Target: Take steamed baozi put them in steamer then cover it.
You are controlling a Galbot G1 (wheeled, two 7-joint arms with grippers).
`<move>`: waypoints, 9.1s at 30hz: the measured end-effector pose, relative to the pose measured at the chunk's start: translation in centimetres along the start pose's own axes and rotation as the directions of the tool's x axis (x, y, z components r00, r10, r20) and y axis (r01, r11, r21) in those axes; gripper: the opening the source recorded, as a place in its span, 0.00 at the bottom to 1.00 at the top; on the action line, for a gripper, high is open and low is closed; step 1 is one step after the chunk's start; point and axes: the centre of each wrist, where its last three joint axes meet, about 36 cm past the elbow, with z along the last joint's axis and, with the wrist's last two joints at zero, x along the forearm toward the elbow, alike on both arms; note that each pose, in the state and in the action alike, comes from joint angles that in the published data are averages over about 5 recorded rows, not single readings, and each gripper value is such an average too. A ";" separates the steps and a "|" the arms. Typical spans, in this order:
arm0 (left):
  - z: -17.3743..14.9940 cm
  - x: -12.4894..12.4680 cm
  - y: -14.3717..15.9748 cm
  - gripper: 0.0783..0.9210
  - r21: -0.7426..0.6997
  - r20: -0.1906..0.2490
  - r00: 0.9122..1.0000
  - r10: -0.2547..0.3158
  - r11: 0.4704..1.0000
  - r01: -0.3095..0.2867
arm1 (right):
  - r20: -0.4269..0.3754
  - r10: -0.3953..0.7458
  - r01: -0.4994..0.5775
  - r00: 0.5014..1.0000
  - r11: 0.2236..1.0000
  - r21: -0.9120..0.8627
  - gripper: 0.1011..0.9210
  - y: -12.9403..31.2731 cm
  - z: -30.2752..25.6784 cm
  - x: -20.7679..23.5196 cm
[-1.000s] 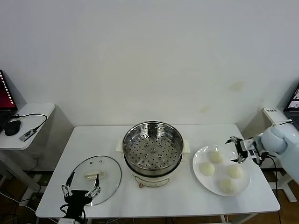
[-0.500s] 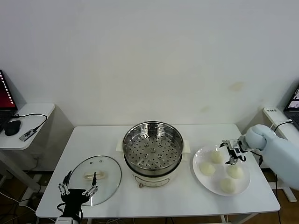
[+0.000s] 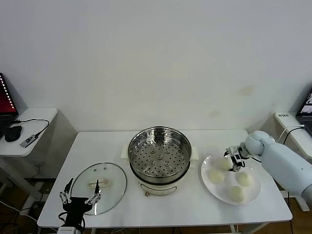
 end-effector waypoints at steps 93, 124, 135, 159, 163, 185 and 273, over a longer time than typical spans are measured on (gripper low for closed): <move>0.0 -0.5 0.6 0.88 0.038 0.029 1.000 -0.007 0.999 0.006 | 0.185 0.009 -0.169 0.983 0.452 0.876 0.88 -11.8 -32.3 12.5; -0.8 -1.1 0.9 0.88 0.018 0.070 0.994 0.081 0.996 -0.082 | 0.128 0.082 -0.107 0.988 0.973 0.202 0.88 2.3 -8.6 22.2; -0.3 -1.7 1.2 0.88 0.007 0.062 0.995 0.071 0.997 -0.072 | 0.078 0.024 -0.032 0.997 0.994 0.107 0.88 6.1 -5.5 15.7; 0.5 -1.8 1.8 0.88 -0.006 0.039 0.998 0.045 0.999 -0.045 | 0.076 -0.047 0.041 0.996 0.996 0.079 0.88 4.2 -7.0 3.8; 0.5 -1.7 1.8 0.88 -0.007 0.038 0.998 0.045 0.999 -0.044 | 0.074 -0.054 0.048 0.996 0.996 0.075 0.88 4.0 -7.5 2.9; 0.4 -1.4 1.6 0.88 -0.004 0.036 0.998 0.045 0.999 -0.045 | 0.061 -0.085 0.083 0.994 0.996 0.036 0.59 3.9 -7.0 2.5; -1.0 -1.9 2.7 0.88 0.003 0.077 0.997 0.013 1.000 -0.013 | 0.277 -0.065 0.029 0.959 0.991 0.133 0.87 -8.1 -36.5 13.4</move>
